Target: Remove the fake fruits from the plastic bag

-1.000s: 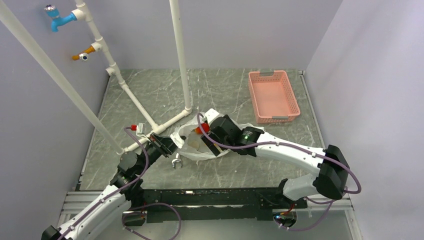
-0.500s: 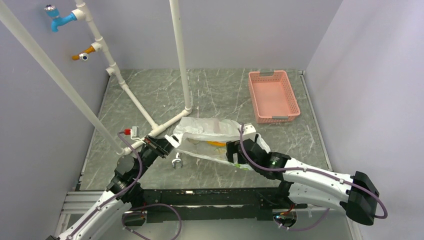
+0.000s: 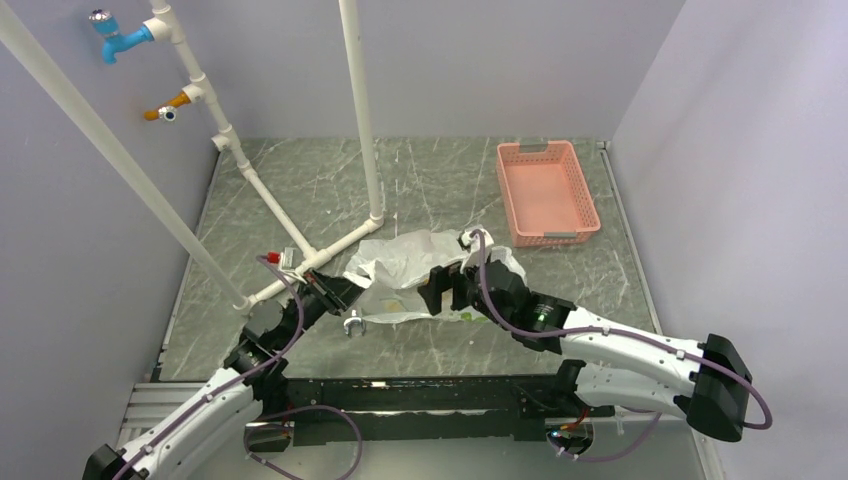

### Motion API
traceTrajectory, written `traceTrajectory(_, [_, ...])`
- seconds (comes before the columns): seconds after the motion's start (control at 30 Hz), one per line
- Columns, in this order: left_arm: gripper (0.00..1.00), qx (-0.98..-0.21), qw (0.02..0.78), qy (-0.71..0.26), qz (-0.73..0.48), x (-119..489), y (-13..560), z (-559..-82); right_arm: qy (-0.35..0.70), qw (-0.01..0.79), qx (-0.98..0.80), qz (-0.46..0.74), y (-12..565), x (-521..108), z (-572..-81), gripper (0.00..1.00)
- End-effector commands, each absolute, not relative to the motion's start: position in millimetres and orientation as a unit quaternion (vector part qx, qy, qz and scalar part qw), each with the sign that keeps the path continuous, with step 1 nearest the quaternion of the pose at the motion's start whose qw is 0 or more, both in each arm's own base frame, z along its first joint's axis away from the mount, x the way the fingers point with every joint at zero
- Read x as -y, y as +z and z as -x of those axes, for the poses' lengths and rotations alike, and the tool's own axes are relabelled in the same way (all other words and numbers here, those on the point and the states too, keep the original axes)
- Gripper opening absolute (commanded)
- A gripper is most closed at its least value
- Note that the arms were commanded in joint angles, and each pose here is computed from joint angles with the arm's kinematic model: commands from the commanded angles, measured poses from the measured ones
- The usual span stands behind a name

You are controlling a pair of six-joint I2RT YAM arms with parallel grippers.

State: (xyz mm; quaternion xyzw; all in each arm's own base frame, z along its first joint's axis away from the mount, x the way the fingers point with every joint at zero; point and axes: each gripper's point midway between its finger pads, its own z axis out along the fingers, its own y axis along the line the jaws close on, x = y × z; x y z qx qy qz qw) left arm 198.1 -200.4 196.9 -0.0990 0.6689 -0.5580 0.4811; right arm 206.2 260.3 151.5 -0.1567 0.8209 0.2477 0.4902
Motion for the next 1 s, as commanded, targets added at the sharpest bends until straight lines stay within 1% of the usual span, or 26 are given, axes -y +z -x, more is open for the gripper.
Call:
traceTrajectory(0.0, [0.0,-0.605,0.506,-0.614,0.041,210,248,-185,0.372,0.456,-0.788,0.181,194,-301,-180,1.0])
traceTrajectory(0.07, [0.0,-0.598,0.508,-0.619,0.032,211,250,-183,0.431,0.439,-0.768,0.179,203,-319,-169,1.0])
traceTrajectory(0.13, [0.0,-0.589,0.513,-0.624,0.027,211,253,-181,0.466,0.425,-0.753,0.188,205,-332,-161,0.96])
traceTrajectory(0.2, [0.0,-0.581,0.516,-0.629,0.025,210,256,-179,0.461,0.422,-0.755,0.197,198,-339,-163,0.82])
traceTrajectory(0.23, [0.0,-0.581,0.516,-0.629,0.025,210,257,-179,0.443,0.423,-0.765,0.199,190,-338,-167,0.73])
traceTrajectory(0.33, [0.0,-0.59,0.513,-0.623,0.031,209,250,-181,0.383,0.444,-0.778,0.228,164,-331,-180,0.41])
traceTrajectory(0.37, [0.0,-0.591,0.513,-0.622,0.037,208,248,-182,0.37,0.442,-0.781,0.24,153,-330,-179,0.34])
traceTrajectory(0.4, [0.0,-0.59,0.512,-0.623,0.043,207,246,-182,0.36,0.434,-0.788,0.248,140,-328,-176,0.27])
traceTrajectory(0.47, [0.0,-0.589,0.513,-0.622,0.05,205,243,-183,0.361,0.413,-0.798,0.248,119,-324,-163,0.21])
traceTrajectory(0.53, [0.0,-0.601,0.509,-0.614,0.056,205,238,-185,0.364,0.391,-0.811,0.239,100,-317,-146,0.19])
traceTrajectory(0.63, [0.0,-0.639,0.489,-0.59,0.067,207,219,-191,0.338,0.367,-0.838,0.22,68,-296,-128,0.18])
traceTrajectory(0.7, [0.0,-0.641,0.483,-0.592,0.069,209,213,-191,0.329,0.364,-0.848,0.198,59,-283,-126,0.18])
traceTrajectory(0.77, [0.0,-0.644,0.474,-0.596,0.072,212,203,-191,0.321,0.38,-0.849,0.177,61,-272,-133,0.19])
traceTrajectory(0.9, [0.0,-0.656,0.464,-0.592,0.065,218,196,-192,0.322,0.411,-0.841,0.139,81,-262,-157,0.27])
traceTrajectory(0.97, [0.0,-0.654,0.465,-0.594,0.056,221,200,-192,0.316,0.414,-0.847,0.104,85,-251,-178,0.33])
